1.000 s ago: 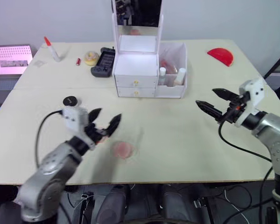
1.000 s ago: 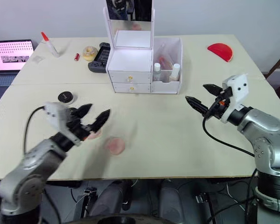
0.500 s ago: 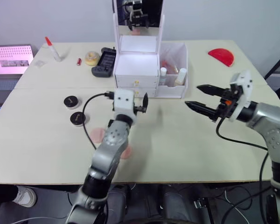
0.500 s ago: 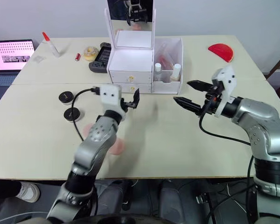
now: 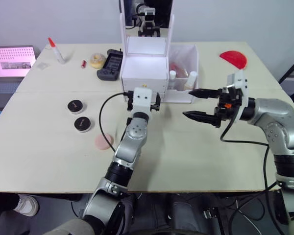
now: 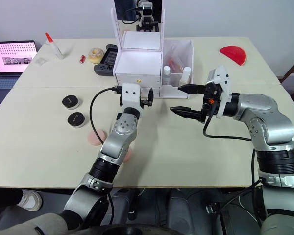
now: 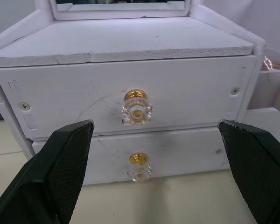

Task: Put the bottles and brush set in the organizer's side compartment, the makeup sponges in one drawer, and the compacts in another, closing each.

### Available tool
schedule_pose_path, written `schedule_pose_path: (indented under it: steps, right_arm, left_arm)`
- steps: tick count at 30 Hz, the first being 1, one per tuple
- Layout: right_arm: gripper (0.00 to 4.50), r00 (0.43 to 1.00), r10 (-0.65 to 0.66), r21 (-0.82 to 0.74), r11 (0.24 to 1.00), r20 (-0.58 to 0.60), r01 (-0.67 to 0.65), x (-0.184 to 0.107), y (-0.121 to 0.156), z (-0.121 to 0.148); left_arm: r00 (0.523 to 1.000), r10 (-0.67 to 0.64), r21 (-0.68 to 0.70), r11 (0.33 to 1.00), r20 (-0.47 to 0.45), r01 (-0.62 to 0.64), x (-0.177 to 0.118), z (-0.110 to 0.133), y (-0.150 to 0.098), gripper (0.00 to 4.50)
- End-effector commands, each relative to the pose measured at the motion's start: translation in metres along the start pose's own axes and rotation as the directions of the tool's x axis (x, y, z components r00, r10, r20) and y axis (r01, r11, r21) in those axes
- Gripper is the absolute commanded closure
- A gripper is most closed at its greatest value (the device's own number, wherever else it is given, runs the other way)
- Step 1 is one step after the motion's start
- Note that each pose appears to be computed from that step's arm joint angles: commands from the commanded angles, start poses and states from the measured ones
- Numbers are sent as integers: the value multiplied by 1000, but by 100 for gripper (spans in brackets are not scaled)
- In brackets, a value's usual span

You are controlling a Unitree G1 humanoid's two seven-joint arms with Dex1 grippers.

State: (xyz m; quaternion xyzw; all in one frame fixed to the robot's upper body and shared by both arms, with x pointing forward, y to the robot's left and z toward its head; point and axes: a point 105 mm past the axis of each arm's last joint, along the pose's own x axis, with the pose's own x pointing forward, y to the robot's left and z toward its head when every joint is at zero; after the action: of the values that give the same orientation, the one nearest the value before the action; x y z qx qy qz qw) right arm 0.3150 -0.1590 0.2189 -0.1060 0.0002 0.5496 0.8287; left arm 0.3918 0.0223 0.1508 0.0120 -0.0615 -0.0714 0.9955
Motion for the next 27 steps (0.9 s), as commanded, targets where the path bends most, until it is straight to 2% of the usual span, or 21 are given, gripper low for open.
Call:
schedule_pose_path:
  steps: [1, 16, 27]
  right_arm:
    - [5, 999, 6, -49, 999, 39, -4, -2, -2, 13]
    - [5, 988, -56, -71, 995, 144, 66, -3, -10, 20]
    - [5, 987, -69, -73, 994, 148, 81, -2, -10, 17]
  left_arm:
    - [997, 12, -3, 1000, 74, -12, 6, 20, -1, 0]
    - [997, 5, -1, 1000, 82, -5, 10, 17, -6, 0]
    - [997, -4, 11, 1000, 73, 4, 12, 13, -9, 0]
